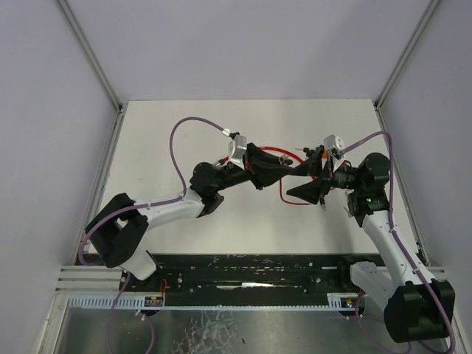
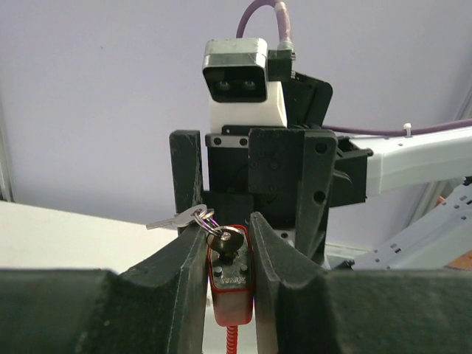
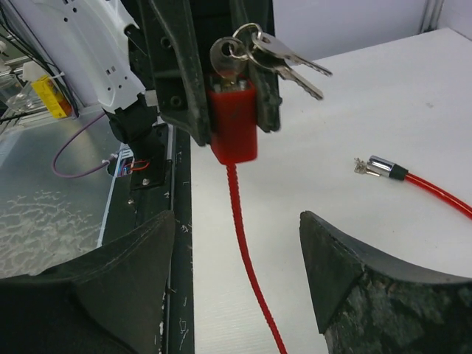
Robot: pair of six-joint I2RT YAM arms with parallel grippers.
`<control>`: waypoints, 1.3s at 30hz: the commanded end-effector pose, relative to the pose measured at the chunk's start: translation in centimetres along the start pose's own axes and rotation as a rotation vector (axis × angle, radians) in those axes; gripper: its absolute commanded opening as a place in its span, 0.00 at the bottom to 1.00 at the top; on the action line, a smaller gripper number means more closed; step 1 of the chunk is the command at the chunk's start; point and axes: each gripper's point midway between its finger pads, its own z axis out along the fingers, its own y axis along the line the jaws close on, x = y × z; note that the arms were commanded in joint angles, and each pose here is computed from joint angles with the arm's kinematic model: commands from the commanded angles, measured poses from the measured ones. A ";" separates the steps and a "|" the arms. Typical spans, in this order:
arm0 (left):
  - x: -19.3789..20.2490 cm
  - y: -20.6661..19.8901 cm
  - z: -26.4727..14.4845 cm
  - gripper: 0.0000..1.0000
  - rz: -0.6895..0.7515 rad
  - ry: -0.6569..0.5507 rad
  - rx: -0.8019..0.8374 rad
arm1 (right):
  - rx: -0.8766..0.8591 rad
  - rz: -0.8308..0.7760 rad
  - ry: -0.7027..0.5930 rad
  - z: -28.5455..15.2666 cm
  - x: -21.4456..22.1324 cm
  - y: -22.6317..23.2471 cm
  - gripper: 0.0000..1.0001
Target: Lock with the key
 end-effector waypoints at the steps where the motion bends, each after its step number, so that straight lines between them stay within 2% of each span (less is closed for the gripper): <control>1: -4.1 0.4 2.2 0.00 0.115 -0.145 0.045 | -0.018 -0.091 -0.038 1.2 -3.2 -0.3 0.74; 6: -3.9 1.0 3.5 0.00 0.049 -0.145 0.055 | -0.010 -0.108 -0.073 1.1 -2.6 -0.3 0.73; 10: -2.6 1.5 2.7 0.00 -0.026 -0.160 0.032 | -0.004 -0.120 -0.107 1.0 -1.3 -0.2 0.72; 16: -2.6 1.5 2.1 0.00 -0.113 -0.193 -0.001 | 0.005 -0.134 -0.112 1.1 -0.4 -0.6 0.69; 28: -1.8 0.8 2.3 0.00 -0.146 -0.181 -0.002 | 0.022 -0.142 -0.140 1.1 -0.6 -0.7 0.58; 31: -1.3 0.9 2.3 0.00 -0.157 -0.171 -0.002 | 0.025 -0.133 -0.147 1.1 -0.7 -0.7 0.50; 34: -0.7 1.1 2.6 0.00 -0.171 -0.165 0.000 | 0.024 -0.125 -0.152 1.2 -0.7 -0.7 0.35; 39: -0.2 1.0 2.9 0.00 -0.178 -0.156 0.015 | 0.006 -0.113 -0.142 1.4 -0.5 -0.5 0.15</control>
